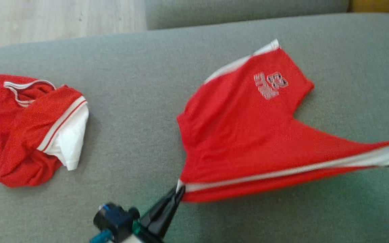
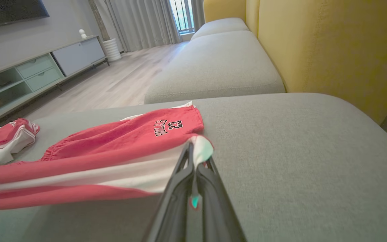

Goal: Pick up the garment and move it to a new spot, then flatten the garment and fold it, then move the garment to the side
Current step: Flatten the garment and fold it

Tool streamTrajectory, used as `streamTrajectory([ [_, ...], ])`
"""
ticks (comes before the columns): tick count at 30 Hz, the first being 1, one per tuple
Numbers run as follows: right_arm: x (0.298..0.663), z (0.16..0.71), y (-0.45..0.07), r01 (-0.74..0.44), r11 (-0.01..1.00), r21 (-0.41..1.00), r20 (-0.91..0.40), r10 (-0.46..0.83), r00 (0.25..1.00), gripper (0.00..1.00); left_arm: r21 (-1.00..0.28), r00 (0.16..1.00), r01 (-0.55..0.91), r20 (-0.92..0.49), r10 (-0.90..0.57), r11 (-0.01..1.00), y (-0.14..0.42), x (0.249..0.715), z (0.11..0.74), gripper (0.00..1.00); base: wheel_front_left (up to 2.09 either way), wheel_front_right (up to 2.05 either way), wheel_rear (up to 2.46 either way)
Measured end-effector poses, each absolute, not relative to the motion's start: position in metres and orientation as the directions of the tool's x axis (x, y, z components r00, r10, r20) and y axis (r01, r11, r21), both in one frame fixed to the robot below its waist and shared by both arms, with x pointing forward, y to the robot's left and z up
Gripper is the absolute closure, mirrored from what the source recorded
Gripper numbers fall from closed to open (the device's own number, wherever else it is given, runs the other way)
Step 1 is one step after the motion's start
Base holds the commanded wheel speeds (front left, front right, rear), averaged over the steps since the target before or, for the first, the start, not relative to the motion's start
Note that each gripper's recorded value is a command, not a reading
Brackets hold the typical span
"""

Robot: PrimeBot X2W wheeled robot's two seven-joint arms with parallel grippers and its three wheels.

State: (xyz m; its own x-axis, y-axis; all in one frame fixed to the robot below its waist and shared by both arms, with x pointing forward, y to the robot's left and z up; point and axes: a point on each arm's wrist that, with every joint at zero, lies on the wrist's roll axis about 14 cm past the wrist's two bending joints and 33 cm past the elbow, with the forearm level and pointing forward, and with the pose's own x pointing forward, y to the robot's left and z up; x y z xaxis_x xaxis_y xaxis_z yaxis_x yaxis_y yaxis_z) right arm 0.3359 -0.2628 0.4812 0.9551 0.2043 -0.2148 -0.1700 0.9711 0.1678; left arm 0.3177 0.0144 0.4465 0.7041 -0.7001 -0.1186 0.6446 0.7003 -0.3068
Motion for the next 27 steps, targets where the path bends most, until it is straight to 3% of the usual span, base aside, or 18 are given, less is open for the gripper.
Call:
streamTrajectory([
  [5,0.32,0.495,-0.257,-0.175,0.972,0.154,-0.219,0.206,0.954,1.0,-0.347,0.716,0.616,-0.128,-0.686,0.707,0.02,0.295,0.454,1.0,0.0,0.0,0.0],
  [10,0.337,0.497,-0.242,-0.203,0.967,0.155,-0.248,0.237,0.939,1.0,-0.443,0.753,0.55,-0.103,-0.649,0.708,0.021,0.308,0.465,1.0,0.0,0.0,0.0],
  [19,0.442,0.497,-0.225,-0.255,0.958,0.131,-0.205,0.277,0.939,1.0,-0.628,0.774,0.458,-0.067,-0.63,0.629,0.003,0.389,0.483,1.0,0.0,0.0,0.0],
  [27,0.52,0.463,-0.192,-0.333,0.93,0.154,-0.287,0.364,0.886,1.0,-0.638,0.798,0.369,-0.155,-0.583,0.676,0.024,0.452,0.454,1.0,0.0,0.0,0.0],
])
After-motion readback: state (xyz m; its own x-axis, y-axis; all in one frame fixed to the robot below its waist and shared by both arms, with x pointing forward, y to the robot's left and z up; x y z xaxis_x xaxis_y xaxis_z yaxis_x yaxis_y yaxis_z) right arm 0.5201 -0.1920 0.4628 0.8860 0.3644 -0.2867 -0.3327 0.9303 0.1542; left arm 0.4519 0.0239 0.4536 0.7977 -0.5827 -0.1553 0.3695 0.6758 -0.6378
